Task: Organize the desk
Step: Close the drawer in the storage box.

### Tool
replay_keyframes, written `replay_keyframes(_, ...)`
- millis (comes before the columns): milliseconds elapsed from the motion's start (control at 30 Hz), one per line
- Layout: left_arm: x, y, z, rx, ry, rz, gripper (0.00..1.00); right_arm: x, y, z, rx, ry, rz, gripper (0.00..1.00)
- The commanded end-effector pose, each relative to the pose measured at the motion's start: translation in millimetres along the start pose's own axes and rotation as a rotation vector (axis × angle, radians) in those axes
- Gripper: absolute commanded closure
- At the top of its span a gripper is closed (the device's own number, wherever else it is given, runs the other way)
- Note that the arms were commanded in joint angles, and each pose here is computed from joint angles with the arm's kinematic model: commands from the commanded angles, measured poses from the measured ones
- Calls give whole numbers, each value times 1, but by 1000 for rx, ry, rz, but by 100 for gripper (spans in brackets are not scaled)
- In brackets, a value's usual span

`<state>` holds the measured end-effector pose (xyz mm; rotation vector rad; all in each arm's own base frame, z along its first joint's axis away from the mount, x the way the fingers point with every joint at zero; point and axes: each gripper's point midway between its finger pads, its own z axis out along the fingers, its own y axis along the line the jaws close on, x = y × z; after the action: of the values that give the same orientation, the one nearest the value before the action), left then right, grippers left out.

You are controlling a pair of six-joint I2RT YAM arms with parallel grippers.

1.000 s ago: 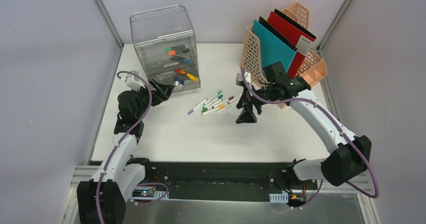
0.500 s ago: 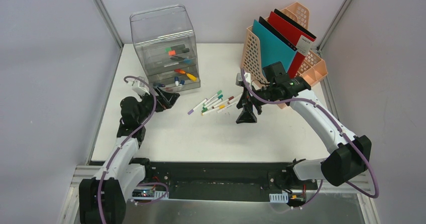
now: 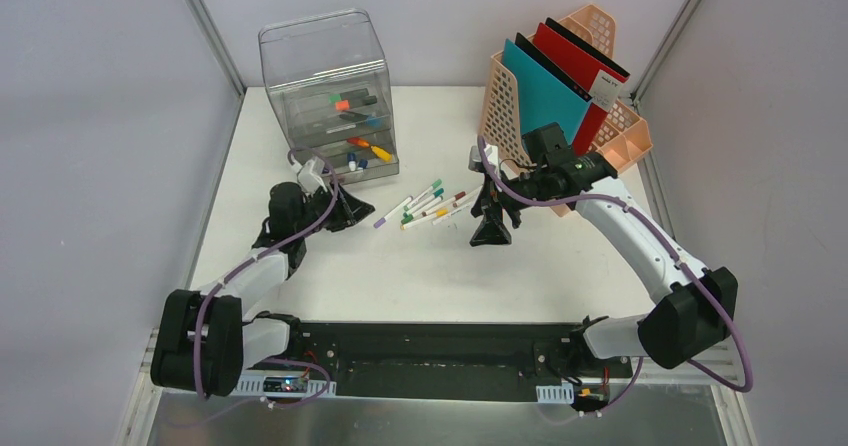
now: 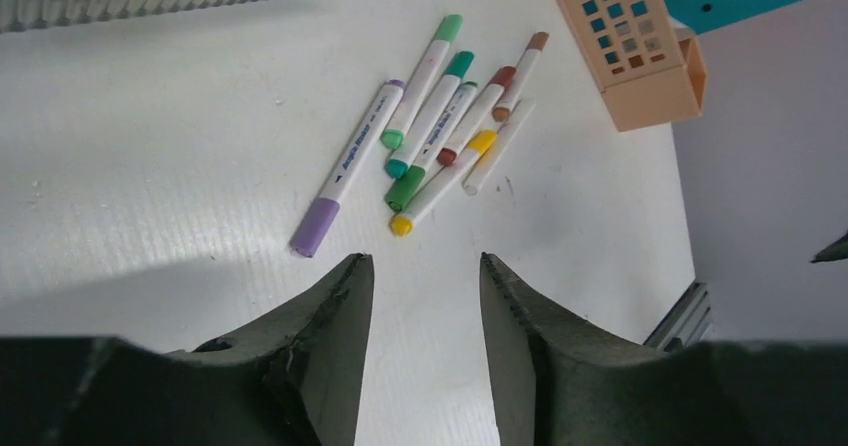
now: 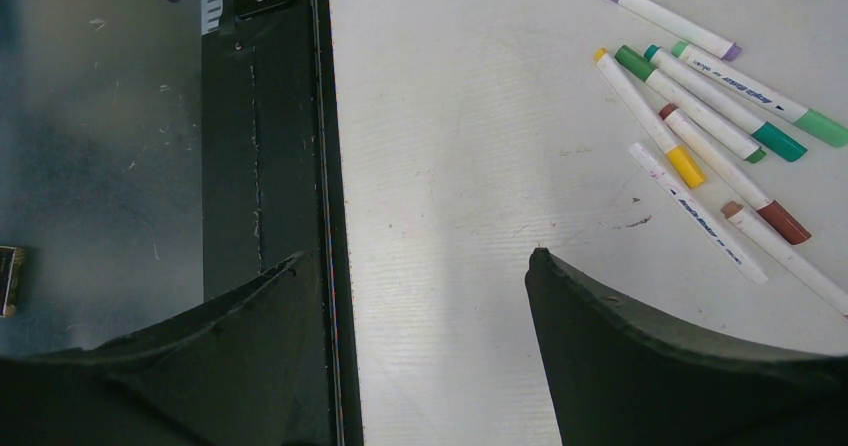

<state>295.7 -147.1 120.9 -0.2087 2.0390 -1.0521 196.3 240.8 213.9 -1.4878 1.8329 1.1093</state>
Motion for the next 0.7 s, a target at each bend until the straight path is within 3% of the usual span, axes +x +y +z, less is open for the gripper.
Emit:
replay_keyframes(0,-19,5,13,-46,-79,6,63,-10,-3,-2,2,-22,-50,20)
replay_keyframes(200,-30,23,22,-109,-163,-58,100,-10,-2,-3,3,-23,-54,20)
replay_keyframes(667,-51,70,36,-362,-293,-405,100,-10,-1,-3,-2,-23,-54,20)
